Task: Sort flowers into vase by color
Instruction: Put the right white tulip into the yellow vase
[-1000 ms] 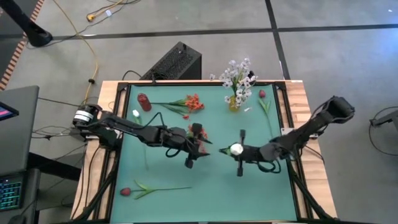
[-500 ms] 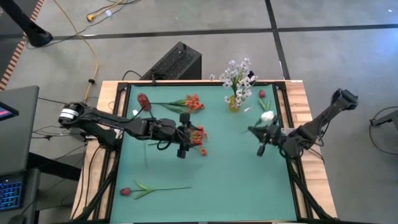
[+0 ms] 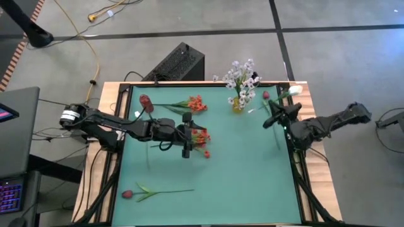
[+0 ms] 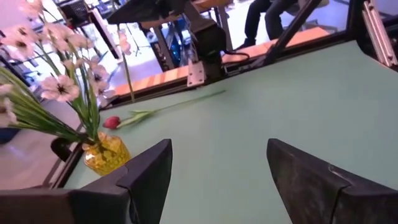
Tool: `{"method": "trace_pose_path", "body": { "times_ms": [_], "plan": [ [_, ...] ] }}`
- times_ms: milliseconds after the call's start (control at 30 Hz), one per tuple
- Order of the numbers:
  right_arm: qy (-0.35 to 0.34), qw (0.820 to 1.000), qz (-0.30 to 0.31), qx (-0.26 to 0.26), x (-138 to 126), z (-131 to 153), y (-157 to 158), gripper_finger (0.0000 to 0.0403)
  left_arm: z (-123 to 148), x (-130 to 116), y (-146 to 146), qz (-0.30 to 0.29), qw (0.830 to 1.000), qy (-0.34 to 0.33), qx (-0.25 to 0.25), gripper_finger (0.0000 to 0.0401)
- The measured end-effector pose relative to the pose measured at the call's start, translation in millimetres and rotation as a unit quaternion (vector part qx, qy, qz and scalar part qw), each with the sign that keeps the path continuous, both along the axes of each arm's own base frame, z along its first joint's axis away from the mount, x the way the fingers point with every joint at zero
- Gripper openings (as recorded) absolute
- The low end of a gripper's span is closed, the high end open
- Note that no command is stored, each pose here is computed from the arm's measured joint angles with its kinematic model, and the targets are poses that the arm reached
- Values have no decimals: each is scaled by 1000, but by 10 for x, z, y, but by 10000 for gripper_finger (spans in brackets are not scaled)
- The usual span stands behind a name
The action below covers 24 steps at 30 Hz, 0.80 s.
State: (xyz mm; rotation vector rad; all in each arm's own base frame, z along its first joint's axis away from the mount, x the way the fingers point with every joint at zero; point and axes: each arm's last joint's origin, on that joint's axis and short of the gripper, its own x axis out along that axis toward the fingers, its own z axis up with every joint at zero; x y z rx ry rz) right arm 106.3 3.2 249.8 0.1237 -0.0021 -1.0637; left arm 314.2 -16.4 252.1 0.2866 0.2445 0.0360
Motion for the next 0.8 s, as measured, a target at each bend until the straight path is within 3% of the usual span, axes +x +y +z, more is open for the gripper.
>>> {"method": "trace_pose_path", "body": {
  "times_ms": [133,367,800],
  "plan": [
    [-17,1000,5,21,45,3,-146,27,8,4,3,-9,1000,-5,-2,251],
    [-83,995,47,-21,107,4,-424,27,31,9,4,-8,1000,-17,-3,251],
    [-89,993,77,5,199,-77,-762,27,31,9,5,-8,1000,-17,-5,251]
  ]
}}
